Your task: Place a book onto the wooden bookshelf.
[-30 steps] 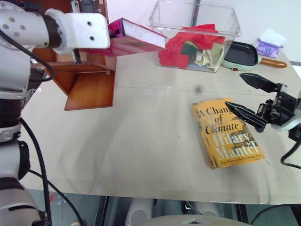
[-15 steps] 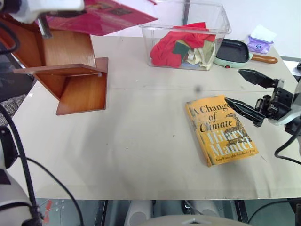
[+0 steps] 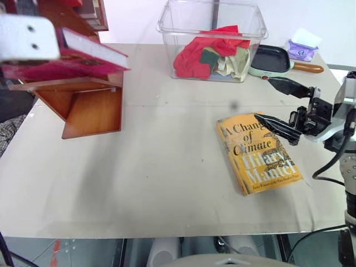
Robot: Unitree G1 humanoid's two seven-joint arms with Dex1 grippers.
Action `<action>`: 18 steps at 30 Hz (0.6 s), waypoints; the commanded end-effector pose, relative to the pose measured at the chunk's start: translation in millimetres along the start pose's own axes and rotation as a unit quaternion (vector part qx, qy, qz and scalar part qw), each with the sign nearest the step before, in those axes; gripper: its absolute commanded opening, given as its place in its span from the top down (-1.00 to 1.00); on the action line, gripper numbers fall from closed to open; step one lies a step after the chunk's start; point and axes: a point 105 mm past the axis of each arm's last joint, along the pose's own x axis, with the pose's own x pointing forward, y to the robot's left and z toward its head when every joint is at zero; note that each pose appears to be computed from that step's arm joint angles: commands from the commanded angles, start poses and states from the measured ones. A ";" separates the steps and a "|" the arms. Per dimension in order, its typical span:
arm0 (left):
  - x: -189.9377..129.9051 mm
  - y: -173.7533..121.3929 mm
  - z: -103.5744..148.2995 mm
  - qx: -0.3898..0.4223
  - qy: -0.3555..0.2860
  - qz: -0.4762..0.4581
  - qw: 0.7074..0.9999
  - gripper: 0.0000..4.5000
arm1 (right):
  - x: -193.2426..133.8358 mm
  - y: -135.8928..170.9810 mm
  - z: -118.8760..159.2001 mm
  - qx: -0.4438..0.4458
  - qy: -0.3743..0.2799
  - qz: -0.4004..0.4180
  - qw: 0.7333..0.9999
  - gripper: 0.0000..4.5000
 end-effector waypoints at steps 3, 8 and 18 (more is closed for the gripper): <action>18.4 -12.3 -4.5 -0.053 0.016 0.031 0.998 0.83 | -0.6 -1.5 14.5 -0.022 0.001 -0.024 0.999 -1.00; 25.2 -23.2 6.2 -0.093 0.005 0.023 0.995 0.83 | -4.0 -3.8 21.5 -0.023 0.010 -0.048 0.999 -1.00; 37.1 -15.6 20.1 -0.105 -0.008 0.039 0.994 0.83 | -16.1 4.3 23.2 -0.024 0.020 -0.077 0.997 -1.00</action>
